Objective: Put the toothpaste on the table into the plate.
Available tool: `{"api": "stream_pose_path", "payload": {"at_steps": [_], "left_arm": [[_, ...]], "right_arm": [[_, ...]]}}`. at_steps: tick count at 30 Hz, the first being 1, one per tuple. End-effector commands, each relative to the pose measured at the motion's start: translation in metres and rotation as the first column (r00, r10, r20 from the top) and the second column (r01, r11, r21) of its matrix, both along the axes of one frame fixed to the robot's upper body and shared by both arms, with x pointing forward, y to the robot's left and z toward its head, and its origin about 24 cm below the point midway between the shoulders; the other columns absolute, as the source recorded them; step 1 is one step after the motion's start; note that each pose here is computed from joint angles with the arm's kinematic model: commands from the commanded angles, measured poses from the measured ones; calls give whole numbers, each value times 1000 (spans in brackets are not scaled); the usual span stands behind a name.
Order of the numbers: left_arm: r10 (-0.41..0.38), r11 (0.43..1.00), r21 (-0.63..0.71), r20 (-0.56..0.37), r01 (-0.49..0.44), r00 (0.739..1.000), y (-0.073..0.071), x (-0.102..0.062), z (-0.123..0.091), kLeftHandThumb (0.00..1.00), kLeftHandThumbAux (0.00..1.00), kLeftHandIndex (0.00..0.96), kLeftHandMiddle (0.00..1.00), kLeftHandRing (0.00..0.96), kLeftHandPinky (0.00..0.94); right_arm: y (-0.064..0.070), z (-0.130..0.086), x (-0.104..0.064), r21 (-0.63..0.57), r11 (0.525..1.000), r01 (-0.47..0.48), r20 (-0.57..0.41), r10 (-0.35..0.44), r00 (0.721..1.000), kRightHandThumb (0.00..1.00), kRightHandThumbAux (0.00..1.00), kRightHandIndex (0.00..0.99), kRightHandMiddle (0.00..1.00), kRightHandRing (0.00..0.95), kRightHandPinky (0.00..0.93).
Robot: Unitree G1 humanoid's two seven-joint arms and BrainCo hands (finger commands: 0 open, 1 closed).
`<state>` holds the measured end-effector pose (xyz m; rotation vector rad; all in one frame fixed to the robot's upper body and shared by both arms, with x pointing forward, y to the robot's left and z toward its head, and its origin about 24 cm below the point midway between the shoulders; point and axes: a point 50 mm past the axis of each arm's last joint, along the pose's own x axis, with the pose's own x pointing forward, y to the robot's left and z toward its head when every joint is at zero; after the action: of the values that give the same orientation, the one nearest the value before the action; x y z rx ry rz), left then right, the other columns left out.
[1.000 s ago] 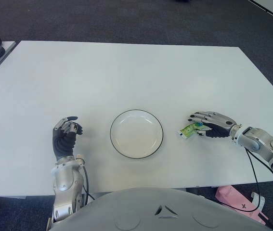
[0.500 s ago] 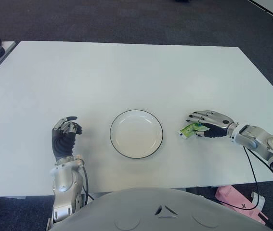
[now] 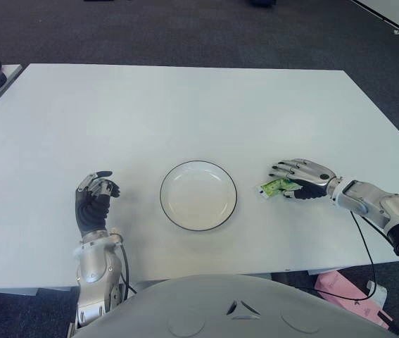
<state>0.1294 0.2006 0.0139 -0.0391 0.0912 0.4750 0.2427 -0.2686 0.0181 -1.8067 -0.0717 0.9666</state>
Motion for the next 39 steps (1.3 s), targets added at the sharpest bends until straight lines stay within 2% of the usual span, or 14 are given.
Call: {"api": "stream_pose_path", "payload": {"at_steps": [1, 17, 30, 39], "left_arm": [[-6, 1000, 0, -10, 6, 1000, 0, -3, -4, 697, 723, 435, 662, 641, 592], [-27, 999, 26, 10, 27, 1000, 5, -6, -4, 696, 722, 435, 667, 643, 605], [-18, 1000, 4, 23, 18, 1000, 3, -6, -3, 697, 722, 436, 670, 642, 598], [-26, 1000, 16, 22, 26, 999, 6, -7, -4, 696, 721, 435, 657, 633, 596]], "right_arm": [[0, -46, -32, -123, 991, -57, -181, 34, 983, 544, 118, 0, 0, 0, 0], [-2, -43, -37, -205, 975, -89, -207, 46, 977, 551, 122, 0, 0, 0, 0], [-11, -45, -53, -272, 953, -137, -231, 74, 970, 589, 123, 0, 0, 0, 0], [-9, -48, -58, -279, 949, -144, -214, 85, 973, 582, 112, 0, 0, 0, 0]]}}
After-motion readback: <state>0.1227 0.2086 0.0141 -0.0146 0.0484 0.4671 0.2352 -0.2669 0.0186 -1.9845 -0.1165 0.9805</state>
